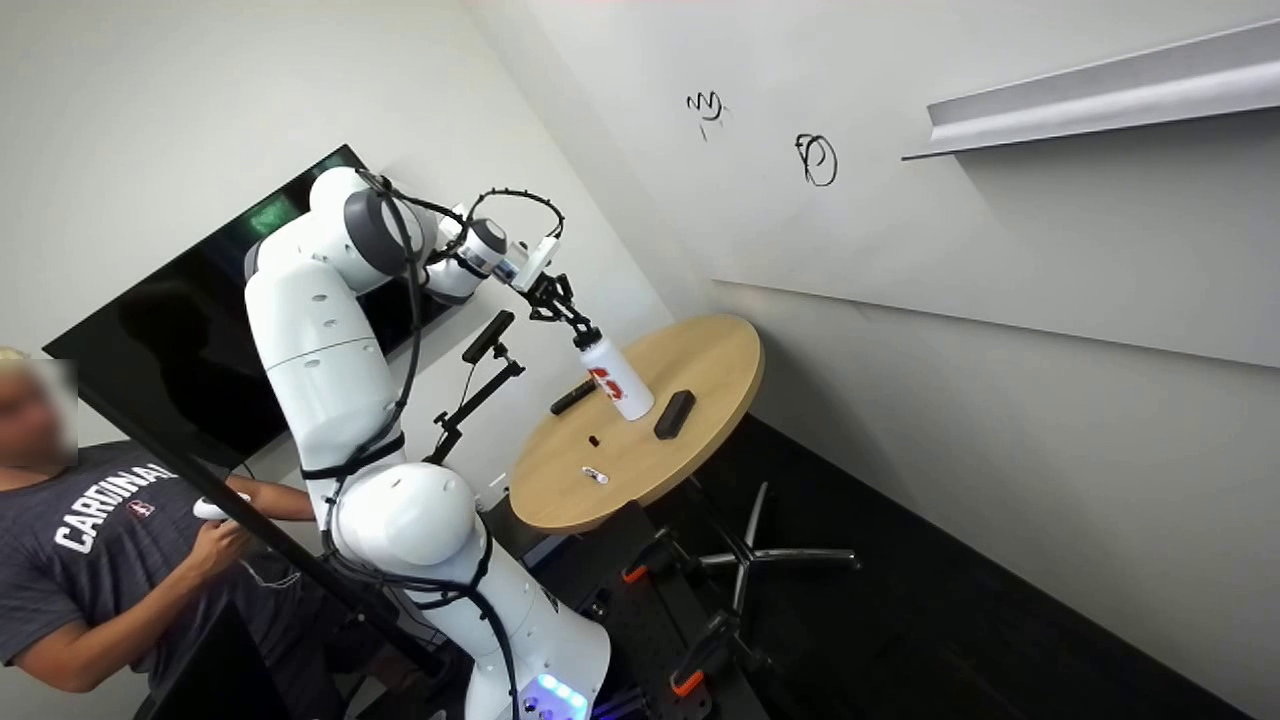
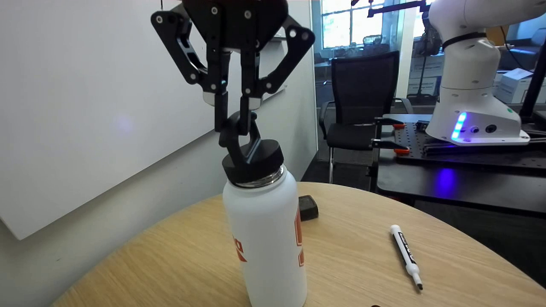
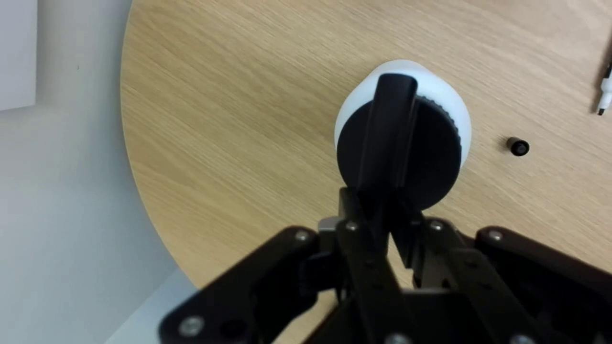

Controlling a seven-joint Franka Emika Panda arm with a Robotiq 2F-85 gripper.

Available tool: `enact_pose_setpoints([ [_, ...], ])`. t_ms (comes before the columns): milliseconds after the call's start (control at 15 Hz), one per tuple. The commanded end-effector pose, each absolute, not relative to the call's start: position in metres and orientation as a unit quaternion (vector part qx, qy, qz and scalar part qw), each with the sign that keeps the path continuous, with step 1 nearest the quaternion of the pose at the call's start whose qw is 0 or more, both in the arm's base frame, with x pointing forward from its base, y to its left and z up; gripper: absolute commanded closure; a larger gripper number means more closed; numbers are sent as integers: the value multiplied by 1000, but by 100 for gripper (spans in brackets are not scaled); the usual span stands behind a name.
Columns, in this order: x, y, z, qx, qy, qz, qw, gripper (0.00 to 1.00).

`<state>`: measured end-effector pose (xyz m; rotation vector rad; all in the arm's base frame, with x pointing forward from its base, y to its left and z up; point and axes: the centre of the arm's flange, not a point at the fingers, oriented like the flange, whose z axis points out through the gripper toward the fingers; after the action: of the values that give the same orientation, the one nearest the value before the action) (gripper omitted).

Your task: Take the lid off of the bottle and put it on the table

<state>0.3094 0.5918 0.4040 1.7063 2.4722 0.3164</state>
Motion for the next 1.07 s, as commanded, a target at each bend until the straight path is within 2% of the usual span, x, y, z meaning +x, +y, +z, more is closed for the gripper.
enact_pose_setpoints([
  [0, 311, 591, 411, 554, 825, 86, 71, 95],
  [467, 298, 585, 422, 528, 842, 64, 84, 95],
  [1000, 289, 584, 443, 513, 850, 84, 90, 95],
])
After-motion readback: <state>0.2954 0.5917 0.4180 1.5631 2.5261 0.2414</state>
